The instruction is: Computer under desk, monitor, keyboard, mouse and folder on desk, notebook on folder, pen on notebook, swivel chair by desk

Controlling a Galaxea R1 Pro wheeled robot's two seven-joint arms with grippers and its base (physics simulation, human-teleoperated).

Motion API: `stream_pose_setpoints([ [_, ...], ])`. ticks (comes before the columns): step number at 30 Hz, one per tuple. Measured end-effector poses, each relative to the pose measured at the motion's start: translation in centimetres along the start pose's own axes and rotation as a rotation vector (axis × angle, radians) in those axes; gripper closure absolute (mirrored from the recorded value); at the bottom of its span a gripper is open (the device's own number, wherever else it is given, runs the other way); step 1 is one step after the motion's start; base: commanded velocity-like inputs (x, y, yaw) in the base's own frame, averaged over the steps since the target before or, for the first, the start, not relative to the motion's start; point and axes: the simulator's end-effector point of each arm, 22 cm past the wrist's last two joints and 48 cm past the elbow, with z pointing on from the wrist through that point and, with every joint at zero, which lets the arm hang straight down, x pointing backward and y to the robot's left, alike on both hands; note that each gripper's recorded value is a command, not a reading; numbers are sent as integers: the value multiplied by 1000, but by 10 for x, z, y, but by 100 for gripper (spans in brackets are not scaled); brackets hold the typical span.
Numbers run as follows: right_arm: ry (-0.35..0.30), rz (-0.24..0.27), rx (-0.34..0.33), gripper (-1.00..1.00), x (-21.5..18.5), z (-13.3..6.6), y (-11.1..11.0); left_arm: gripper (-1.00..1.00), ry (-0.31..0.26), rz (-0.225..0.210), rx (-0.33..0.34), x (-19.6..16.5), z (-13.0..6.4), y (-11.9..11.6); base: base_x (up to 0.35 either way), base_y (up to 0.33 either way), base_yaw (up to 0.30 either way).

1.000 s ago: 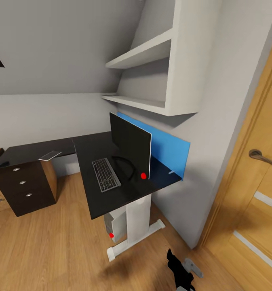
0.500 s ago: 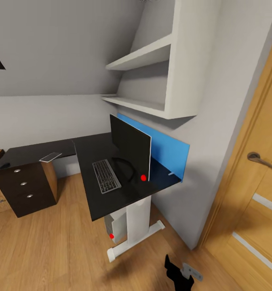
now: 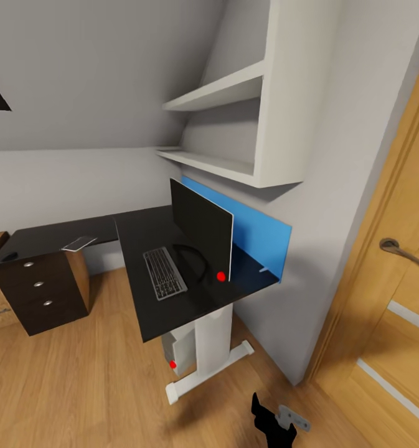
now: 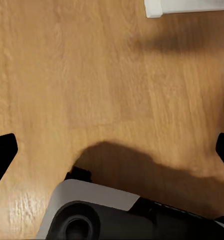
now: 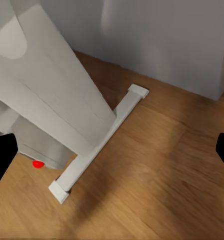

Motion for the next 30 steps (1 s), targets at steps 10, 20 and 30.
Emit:
stream_pose_setpoints([
  [10,32,-142,-81,-100,15,-10,31,-100,-5,58,8,-1,-3,-4,0,0,267],
  [20,34,-234,-106,-100,17,-11,36,-100,-66,105,26,-4,-5,-12,0,0,285],
  [30,31,-241,-105,-100,15,-10,33,-100,-115,127,34,-9,-7,-14,0,3,285],
])
